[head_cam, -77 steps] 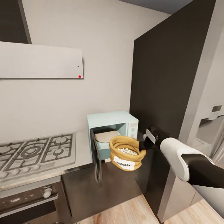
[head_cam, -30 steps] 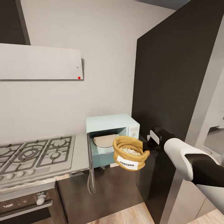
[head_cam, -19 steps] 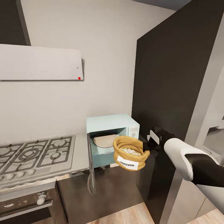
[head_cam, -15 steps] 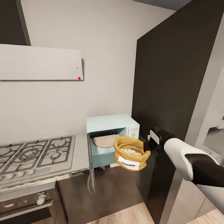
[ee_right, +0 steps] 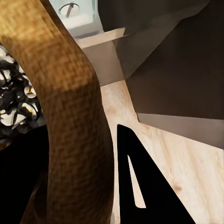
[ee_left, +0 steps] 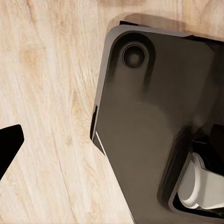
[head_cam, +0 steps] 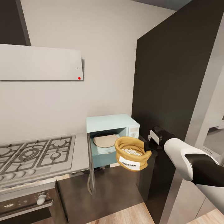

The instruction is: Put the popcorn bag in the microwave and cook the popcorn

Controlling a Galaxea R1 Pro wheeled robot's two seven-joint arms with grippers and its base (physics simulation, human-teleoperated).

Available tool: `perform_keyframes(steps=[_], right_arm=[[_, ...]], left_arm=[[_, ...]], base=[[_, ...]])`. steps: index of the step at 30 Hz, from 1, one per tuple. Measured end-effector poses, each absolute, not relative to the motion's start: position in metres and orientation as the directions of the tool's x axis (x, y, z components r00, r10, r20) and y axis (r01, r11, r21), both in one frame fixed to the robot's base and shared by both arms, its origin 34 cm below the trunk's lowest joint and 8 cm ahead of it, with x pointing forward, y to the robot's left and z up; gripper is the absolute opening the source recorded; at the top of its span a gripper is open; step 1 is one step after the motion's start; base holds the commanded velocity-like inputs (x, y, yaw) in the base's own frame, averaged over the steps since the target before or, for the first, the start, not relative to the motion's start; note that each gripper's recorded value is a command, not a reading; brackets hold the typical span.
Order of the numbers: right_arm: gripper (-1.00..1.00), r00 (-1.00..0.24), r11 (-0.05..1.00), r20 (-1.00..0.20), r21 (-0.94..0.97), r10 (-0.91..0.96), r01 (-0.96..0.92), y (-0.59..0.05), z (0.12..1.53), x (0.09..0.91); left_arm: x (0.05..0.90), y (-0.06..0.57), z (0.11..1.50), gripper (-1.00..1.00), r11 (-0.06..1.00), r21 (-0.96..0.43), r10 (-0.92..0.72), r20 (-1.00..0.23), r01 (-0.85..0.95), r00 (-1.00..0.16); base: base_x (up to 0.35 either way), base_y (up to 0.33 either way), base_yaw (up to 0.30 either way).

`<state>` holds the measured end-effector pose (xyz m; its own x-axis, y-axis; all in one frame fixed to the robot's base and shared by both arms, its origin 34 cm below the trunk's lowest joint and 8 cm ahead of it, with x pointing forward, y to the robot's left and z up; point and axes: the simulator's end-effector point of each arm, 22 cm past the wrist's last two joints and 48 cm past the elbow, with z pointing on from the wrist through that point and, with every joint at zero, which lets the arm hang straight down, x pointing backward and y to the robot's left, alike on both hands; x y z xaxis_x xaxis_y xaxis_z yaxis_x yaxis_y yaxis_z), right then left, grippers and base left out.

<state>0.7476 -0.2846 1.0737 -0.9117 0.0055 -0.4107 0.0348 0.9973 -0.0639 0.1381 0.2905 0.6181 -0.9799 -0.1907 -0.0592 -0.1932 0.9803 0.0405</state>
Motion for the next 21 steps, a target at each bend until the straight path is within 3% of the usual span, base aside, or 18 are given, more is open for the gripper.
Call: perform_keyframes(steps=[5,10,17,21], right_arm=[[-1.0,-0.913,0.998,-0.408,-0.056,0.011,0.037,-0.2834,1.0734,0.747],[-1.0,-0.913,0.998,-0.408,-0.055,0.011,0.037,-0.2831,1.0734,0.7468],[-1.0,-0.913,0.998,-0.408,-0.046,0.017,0.039,-0.2819,1.0732,0.7468],[-1.0,-0.912,0.998,-0.408,-0.001,0.054,0.059,-0.2767,1.073,0.7469]], left_arm=[[0.1379,0.2901,0.6181,1.0,0.981,0.04,-0.189,-0.058,-0.192,-0.98],[0.1378,0.2901,0.6181,1.0,0.981,0.04,-0.189,-0.058,-0.191,-0.98],[0.1379,0.2905,0.6181,1.0,0.981,0.04,-0.189,-0.058,-0.191,-0.98],[0.1379,0.2905,0.6181,1.0,0.981,0.04,-0.188,-0.058,-0.191,-0.98]], base=[[0.0,-0.032,0.073],[0.0,-0.208,0.205],[0.0,-0.016,0.25],[0.0,0.0,0.039]])
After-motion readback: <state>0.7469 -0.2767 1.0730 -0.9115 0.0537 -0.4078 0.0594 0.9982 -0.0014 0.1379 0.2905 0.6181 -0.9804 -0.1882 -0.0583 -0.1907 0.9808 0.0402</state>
